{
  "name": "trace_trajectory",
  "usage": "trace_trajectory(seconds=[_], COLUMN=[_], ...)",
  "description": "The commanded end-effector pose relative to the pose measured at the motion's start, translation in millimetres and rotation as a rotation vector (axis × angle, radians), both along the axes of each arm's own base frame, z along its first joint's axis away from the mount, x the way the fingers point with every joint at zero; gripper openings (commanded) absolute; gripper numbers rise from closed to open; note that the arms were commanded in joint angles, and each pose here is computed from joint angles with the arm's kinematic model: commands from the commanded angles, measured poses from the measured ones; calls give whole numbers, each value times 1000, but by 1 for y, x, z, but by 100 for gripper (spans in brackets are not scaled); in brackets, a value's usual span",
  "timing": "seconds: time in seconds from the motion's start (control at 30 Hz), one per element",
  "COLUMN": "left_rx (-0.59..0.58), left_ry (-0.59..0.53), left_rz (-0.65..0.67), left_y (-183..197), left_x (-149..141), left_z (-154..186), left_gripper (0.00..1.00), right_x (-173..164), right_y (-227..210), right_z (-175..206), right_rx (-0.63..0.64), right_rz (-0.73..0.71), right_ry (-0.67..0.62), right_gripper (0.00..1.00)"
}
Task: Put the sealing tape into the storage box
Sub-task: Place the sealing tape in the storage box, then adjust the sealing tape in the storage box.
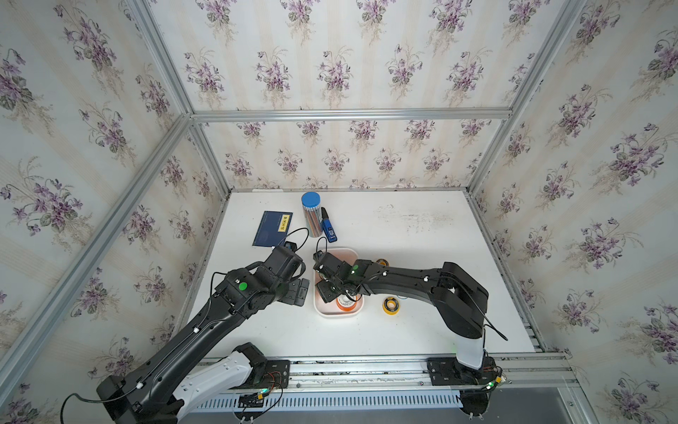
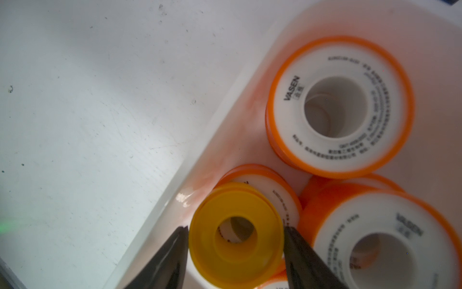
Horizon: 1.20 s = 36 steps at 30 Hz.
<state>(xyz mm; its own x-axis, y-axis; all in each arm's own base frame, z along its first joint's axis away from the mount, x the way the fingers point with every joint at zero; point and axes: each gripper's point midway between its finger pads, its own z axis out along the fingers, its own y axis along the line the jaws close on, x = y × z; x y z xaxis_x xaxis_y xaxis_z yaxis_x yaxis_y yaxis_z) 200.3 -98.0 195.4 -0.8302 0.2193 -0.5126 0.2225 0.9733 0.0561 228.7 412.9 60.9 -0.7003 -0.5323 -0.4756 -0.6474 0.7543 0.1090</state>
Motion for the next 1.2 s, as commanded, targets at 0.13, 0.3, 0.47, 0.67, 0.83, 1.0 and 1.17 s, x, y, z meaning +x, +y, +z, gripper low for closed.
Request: trace_trajectory(seconds=[0.13,0.3,0.47,0.67,0.83,1.0,1.17], left_rx=[7,7,9,9,9,12,13], left_ry=[-10,-11,-12,-14,-11,-9,-8], left_rz=[4,8,7,9,9,9,9], left_y=[1,1,1,2,1,1,1], left_x=[3,3,3,3,3,3,3], left_z=[1,1,1,1,0,0,0], left_gripper=[100,100,100,100,100,100,100], right_x=[2,1,-1,-4,2,4,6], right_y=[-1,-3,-3,-1,-4,-4,-6], right_z=[6,14,18,14,6,2,2], right_rx=[-2,2,-11,-33,-100,-130,-145], right_rz=[-14,-15,-18,-8,-18,-21,-29], right_ry=[-23,-43,-68,-82,-122,-141,-160], right_gripper=[65,65,64,63,63,63,63])
